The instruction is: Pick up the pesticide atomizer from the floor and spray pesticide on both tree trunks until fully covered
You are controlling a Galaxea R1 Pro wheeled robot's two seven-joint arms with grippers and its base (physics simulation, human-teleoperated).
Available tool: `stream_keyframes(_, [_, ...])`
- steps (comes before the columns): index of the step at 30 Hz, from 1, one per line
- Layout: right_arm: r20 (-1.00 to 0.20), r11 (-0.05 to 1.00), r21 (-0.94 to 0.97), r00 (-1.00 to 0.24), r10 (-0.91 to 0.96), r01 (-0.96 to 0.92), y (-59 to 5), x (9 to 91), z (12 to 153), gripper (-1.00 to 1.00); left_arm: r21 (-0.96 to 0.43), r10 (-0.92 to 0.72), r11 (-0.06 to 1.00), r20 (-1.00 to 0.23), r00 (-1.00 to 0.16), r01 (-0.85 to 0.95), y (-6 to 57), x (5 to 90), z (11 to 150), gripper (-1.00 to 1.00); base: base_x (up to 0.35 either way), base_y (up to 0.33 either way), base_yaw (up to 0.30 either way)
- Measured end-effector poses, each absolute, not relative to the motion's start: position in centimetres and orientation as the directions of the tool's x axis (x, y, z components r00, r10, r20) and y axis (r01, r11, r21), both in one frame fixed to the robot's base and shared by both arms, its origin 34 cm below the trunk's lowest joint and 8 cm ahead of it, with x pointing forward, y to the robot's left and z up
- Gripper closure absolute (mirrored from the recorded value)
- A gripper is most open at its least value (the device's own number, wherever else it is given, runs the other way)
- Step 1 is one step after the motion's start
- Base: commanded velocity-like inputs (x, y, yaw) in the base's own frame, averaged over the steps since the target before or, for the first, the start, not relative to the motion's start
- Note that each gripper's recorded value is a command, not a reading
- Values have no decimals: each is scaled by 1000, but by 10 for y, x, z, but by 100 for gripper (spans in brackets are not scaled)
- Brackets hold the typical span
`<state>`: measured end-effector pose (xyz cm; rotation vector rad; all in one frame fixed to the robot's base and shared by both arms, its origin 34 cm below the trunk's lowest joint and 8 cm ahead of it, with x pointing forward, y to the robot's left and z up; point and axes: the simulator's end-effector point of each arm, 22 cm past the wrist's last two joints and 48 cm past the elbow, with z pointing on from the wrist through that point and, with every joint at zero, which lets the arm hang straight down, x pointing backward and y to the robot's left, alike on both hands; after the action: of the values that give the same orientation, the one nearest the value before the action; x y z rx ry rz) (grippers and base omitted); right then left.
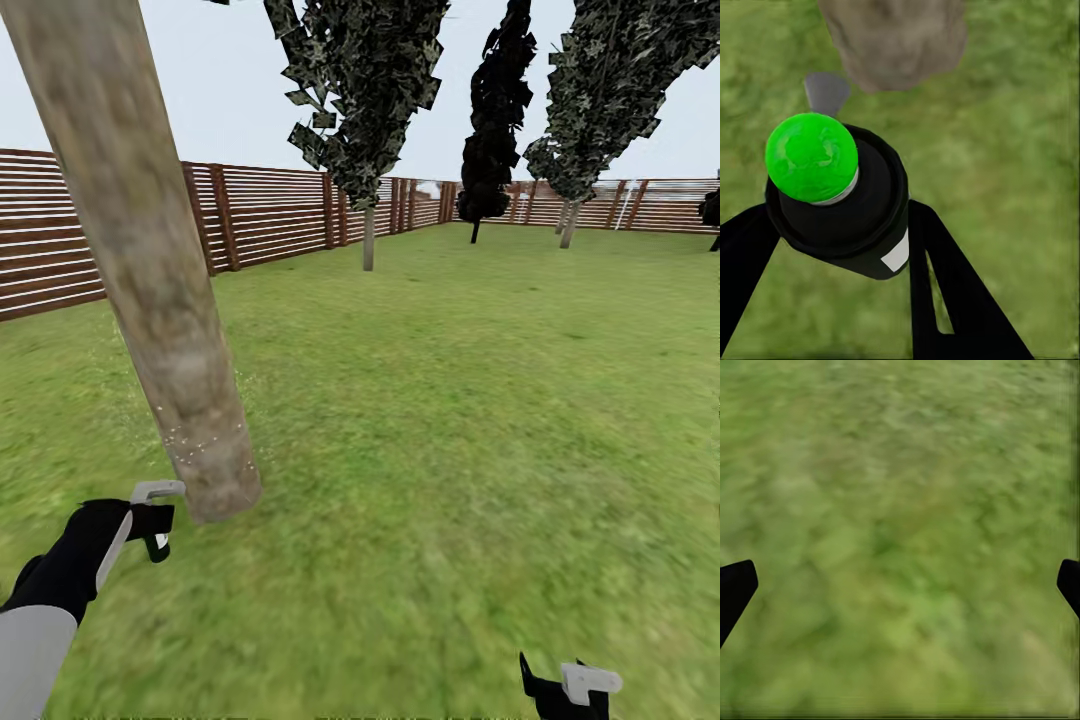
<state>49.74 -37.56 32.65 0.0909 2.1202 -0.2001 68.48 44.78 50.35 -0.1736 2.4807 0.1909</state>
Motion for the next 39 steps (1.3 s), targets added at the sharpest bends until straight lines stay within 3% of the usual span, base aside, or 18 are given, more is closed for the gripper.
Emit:
stream_keyframes(4, [-848, 984, -107, -529, -14, 144, -376, 497, 326, -100, 77, -77, 984, -620, -781, -158, 433, 691, 508, 100, -14, -8, 0])
stream_keyframes(11, [-849, 984, -107, -529, -14, 144, -376, 497, 327, -100, 63, -115, 971, -725, -680, -231, 469, 712, 572, 100, 0, 0, 0])
stream_keyframes(14, [-848, 984, -106, -529, -14, 144, -375, 497, 326, -100, 110, -99, 961, -719, -687, -254, 504, 703, 578, 100, 0, 0, 0])
stream_keyframes(22, [-848, 984, -104, -529, -12, 143, -373, 497, 326, -100, 95, -149, 957, -649, -746, -274, 504, 697, 584, 100, 0, 0, 99])
stream_keyframes(39, [-848, 984, -104, -529, -12, 144, -373, 497, 326, -100, 144, -72, 964, -672, -737, -226, 490, 710, 604, 100, 48, -121, 89])
